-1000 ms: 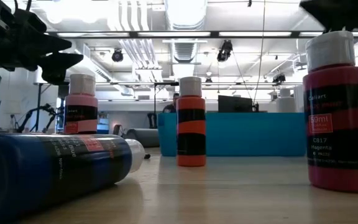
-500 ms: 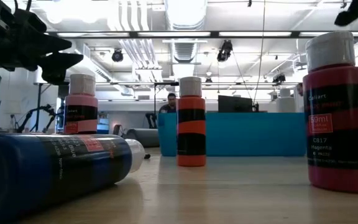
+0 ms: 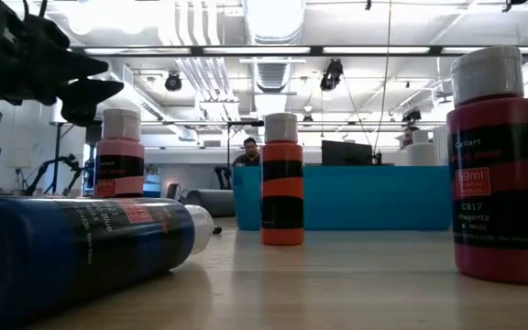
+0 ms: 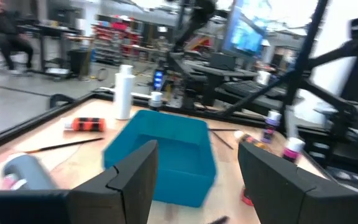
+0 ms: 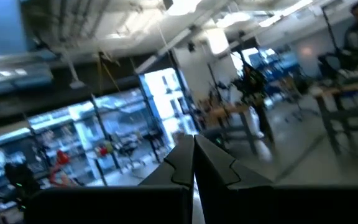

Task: Pick & Place Paint Supplies
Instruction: Put the white paint bottle into the blue bin

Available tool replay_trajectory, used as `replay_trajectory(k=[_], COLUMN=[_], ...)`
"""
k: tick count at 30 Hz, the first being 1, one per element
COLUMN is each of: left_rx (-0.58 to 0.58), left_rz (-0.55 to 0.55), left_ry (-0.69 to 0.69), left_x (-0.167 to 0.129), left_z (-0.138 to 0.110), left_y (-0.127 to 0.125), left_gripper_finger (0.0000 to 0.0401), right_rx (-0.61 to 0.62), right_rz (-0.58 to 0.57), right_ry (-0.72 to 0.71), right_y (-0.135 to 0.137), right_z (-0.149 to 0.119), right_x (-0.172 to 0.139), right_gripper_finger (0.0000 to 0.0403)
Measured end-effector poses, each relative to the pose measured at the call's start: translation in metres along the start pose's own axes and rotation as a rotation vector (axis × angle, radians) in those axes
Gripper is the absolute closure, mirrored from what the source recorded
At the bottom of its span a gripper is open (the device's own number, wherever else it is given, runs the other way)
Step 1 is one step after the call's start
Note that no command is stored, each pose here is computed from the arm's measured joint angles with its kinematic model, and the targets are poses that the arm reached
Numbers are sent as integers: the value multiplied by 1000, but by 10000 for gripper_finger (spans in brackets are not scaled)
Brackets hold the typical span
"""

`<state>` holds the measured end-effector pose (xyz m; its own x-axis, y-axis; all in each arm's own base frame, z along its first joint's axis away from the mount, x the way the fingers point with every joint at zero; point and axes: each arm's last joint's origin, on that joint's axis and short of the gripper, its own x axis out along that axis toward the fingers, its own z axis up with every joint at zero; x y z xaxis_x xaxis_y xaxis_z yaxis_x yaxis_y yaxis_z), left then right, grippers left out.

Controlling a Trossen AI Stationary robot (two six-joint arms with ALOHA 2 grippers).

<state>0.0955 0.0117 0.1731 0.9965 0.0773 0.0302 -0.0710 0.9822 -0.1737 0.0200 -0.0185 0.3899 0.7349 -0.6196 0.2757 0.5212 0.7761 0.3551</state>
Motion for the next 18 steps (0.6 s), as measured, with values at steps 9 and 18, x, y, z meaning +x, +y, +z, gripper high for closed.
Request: replay_trajectory(k=[9, 18], left_rx=[-8, -4], left_rz=[188, 346], left_ry=[-34, -67], left_x=[-1, -2], left_z=[1, 2], left_y=[5, 10], left_gripper_finger=[174, 174], right_rx=[-155, -273], right_rz=[-200, -341], right_ry=[87, 131], right_y=[37, 74], right_z=[16, 29], right_x=[25, 48], right_gripper_finger=[394, 394])
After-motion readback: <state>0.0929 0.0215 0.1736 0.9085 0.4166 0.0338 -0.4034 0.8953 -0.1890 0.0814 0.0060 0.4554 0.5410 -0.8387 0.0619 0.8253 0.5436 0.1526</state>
